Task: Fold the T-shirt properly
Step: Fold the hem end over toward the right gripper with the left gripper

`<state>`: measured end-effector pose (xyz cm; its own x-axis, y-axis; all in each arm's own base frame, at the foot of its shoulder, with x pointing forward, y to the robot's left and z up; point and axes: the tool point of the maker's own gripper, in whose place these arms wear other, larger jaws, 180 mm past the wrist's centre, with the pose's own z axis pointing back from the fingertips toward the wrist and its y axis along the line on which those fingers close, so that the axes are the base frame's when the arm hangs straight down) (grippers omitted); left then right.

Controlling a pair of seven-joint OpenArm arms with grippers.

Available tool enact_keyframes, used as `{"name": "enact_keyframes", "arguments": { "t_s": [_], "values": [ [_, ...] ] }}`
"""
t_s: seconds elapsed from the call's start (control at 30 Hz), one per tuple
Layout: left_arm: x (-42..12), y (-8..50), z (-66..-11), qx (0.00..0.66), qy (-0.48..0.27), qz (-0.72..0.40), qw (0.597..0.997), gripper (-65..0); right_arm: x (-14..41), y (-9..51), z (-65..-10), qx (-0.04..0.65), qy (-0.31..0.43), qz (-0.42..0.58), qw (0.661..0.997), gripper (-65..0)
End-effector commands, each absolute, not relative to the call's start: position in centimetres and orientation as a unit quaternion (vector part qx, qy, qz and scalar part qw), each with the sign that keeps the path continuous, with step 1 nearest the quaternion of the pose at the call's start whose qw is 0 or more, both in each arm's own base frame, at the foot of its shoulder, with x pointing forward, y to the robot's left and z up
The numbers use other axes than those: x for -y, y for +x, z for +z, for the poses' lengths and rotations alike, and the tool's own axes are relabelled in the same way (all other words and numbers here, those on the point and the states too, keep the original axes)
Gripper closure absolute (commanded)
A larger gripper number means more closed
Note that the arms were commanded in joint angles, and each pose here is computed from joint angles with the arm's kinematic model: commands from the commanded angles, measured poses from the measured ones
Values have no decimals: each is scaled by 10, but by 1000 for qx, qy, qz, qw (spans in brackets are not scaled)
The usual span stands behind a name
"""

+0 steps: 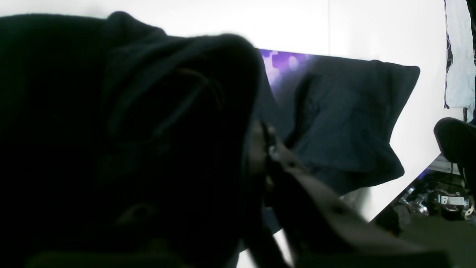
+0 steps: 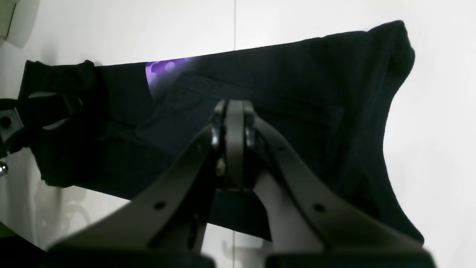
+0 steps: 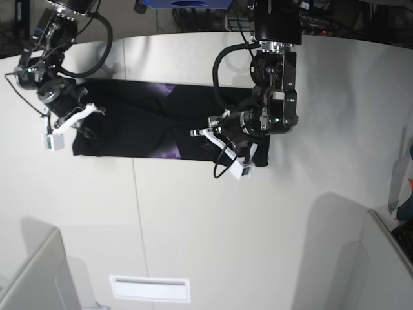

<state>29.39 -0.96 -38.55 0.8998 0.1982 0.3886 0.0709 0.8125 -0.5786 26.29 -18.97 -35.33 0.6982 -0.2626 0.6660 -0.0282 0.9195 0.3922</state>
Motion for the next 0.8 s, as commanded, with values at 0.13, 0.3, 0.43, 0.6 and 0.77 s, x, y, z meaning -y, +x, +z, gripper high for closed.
{"name": "enact_keyframes", "arguments": {
  "t_s": [0.13, 0.3, 0.43, 0.6, 0.77],
  "values": [
    [16, 303, -371, 242, -319, 31, 916, -346, 191, 271, -341, 406, 192, -61, 892, 0],
    [43, 302, -365, 238, -328, -17, 914, -439, 191, 271, -341, 406, 192, -61, 892, 0],
    [73, 298, -370, 215, -332, -69, 916, -434, 191, 271, -341, 406, 193, -62, 891, 0],
    [90, 312, -374, 211, -330, -94, 915, -434, 191, 271, -341, 406, 194, -63, 891, 0],
    [96, 316, -332, 234, -411, -73, 878, -431, 194, 270, -341, 408, 191, -66, 890, 0]
  ]
}}
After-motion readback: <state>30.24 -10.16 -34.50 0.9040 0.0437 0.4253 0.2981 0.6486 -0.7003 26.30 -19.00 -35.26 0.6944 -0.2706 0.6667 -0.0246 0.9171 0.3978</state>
